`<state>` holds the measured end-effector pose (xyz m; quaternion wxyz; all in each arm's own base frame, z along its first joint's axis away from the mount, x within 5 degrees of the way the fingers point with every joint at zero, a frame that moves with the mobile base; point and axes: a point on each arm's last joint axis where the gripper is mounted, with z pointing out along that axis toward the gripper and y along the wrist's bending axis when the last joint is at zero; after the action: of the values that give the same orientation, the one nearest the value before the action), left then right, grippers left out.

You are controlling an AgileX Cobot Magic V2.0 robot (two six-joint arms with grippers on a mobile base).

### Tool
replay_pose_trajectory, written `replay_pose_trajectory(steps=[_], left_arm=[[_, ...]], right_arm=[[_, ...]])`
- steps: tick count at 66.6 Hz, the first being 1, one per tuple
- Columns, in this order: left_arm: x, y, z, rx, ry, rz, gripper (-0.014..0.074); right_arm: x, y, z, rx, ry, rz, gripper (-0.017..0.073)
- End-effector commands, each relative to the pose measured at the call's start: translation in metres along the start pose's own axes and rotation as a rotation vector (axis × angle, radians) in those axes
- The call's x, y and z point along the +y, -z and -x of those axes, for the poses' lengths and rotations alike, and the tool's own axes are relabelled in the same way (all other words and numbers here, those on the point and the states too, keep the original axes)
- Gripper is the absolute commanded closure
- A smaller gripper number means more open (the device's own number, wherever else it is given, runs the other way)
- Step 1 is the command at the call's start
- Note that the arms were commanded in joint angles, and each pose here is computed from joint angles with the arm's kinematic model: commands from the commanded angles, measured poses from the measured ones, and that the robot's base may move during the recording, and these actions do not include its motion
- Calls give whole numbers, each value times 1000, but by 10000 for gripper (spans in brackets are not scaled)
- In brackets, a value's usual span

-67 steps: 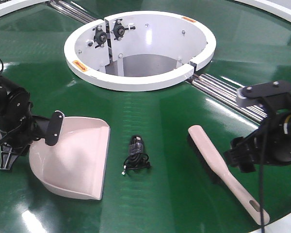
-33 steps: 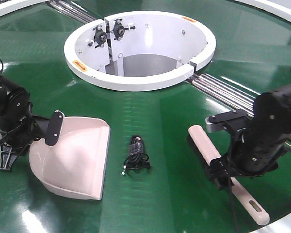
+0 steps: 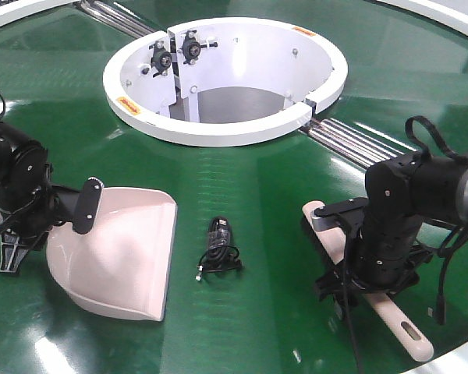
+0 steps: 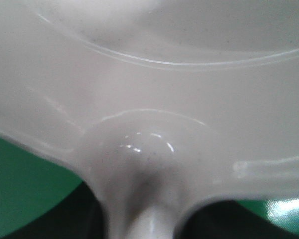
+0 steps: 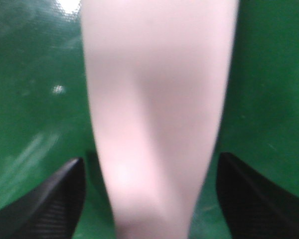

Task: Clean and inspect green conveyor with broom and dustpan
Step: 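Sweep the brush with the right gripper toward the black cable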

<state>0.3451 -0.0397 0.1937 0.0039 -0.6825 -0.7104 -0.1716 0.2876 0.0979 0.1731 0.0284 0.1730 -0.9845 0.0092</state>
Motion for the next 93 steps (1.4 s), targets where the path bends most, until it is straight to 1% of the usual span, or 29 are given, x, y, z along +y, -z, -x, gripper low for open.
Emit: replay_pose_trajectory(steps=[1,2,7,18,26,32,38,45,47,48,57,62,68,84,86,93], left_arm=[[8,20,-4,-5,15,77,599],[8,20,-4,-5,15,77,599],[8,20,-4,-5,15,77,599],[8,20,-4,-5,15,77,599],[8,20,-4,-5,15,77,599],[8,20,-4,-5,15,77,599],[8,20,-4,-5,15,77,599],[8,20,-4,-5,15,77,599],[8,20,-4,-5,15,77,599],[8,20,-4,-5,15,77,599],[8,20,-4,-5,15,77,599],[8,20,-4,-5,15,77,599],[8,20,-4,-5,15,77,599],[8,20,-4,-5,15,77,599],[8,20,-4,-5,15,77,599],[8,20,-4,-5,15,77,599]], right_arm=[[1,16,5,-78,-2,15,151],[2,16,5,-80,-4,18,160],[3,17,6,-89,-13,32,263],[3,26,12,-111,-23,35,473],[3,37,16,-116,-45,40,572],[4,44,18,-106,-60,43,570],[11,50,18,-99,-67,37,565],[30,51,17,-95,-60,33,564],[35,51,16,-98,-66,31,563],[39,50,16,-99,-63,30,562],[65,52,18,-149,-91,39,561],[73,53,20,-159,-116,46,559],[76,53,24,-149,-151,51,559],[77,52,33,-129,-218,54,554],[78,52,34,-130,-229,62,554],[82,50,38,-119,-239,95,554]])
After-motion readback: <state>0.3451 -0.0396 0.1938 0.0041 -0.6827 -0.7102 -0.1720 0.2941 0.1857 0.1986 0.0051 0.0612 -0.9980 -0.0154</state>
